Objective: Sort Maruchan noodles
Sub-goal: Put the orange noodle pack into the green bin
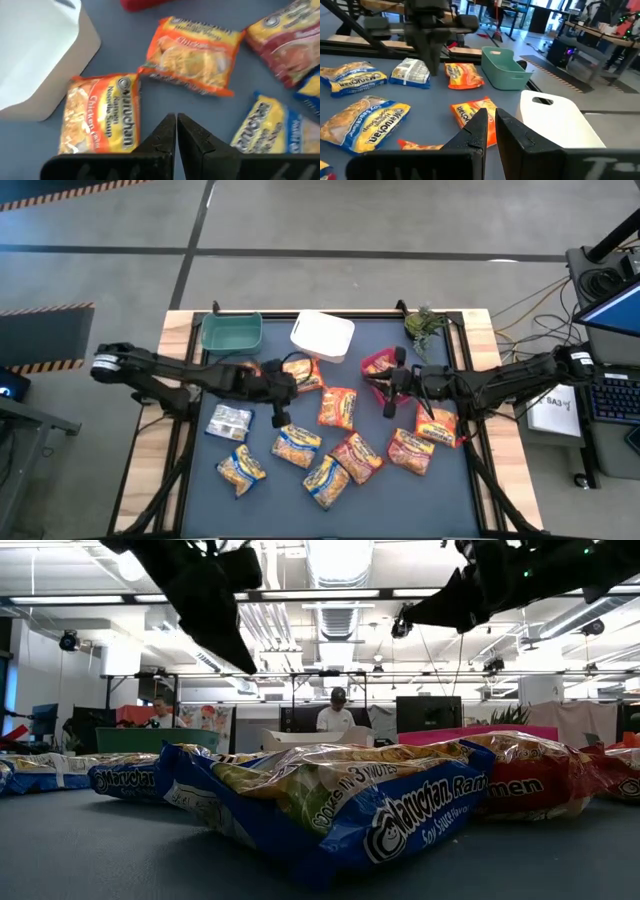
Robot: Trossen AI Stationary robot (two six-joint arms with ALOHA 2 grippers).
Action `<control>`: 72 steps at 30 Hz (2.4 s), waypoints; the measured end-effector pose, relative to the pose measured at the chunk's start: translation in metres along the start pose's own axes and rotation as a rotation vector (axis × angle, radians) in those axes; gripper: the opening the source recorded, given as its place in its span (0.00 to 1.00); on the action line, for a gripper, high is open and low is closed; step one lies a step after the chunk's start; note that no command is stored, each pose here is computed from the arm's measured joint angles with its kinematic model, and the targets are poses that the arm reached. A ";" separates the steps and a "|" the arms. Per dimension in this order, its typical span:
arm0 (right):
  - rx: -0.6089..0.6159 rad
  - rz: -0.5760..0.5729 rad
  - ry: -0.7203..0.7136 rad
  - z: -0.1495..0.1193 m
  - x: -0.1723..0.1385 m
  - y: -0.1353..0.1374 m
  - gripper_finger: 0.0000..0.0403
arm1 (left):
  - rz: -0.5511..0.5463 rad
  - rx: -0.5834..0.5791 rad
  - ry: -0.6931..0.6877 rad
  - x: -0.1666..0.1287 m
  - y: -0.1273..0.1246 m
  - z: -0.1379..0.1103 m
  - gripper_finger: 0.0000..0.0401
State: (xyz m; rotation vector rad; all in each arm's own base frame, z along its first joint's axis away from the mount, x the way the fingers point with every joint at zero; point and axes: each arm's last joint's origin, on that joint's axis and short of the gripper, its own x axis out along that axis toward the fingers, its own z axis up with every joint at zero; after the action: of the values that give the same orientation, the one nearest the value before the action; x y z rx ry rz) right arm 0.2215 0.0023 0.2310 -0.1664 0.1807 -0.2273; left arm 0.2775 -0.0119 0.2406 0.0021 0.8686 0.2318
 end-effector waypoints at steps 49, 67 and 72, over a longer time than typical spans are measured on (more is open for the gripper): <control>0.089 0.188 0.019 -0.001 -0.005 -0.002 0.07 | 0.343 0.148 0.298 0.096 -0.004 -0.046 0.38; 0.074 0.187 0.018 -0.001 -0.005 -0.002 0.07 | 0.250 0.191 0.384 0.081 -0.012 -0.053 0.01; 0.074 0.187 0.018 -0.001 -0.005 -0.002 0.07 | 0.198 0.231 0.420 0.056 -0.017 -0.054 0.00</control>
State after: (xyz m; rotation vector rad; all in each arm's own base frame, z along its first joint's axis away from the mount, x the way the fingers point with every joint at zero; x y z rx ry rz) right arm 0.2162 0.0011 0.2316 -0.0730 0.2044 -0.0489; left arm 0.2752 -0.0224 0.1613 0.2639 1.3127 0.3219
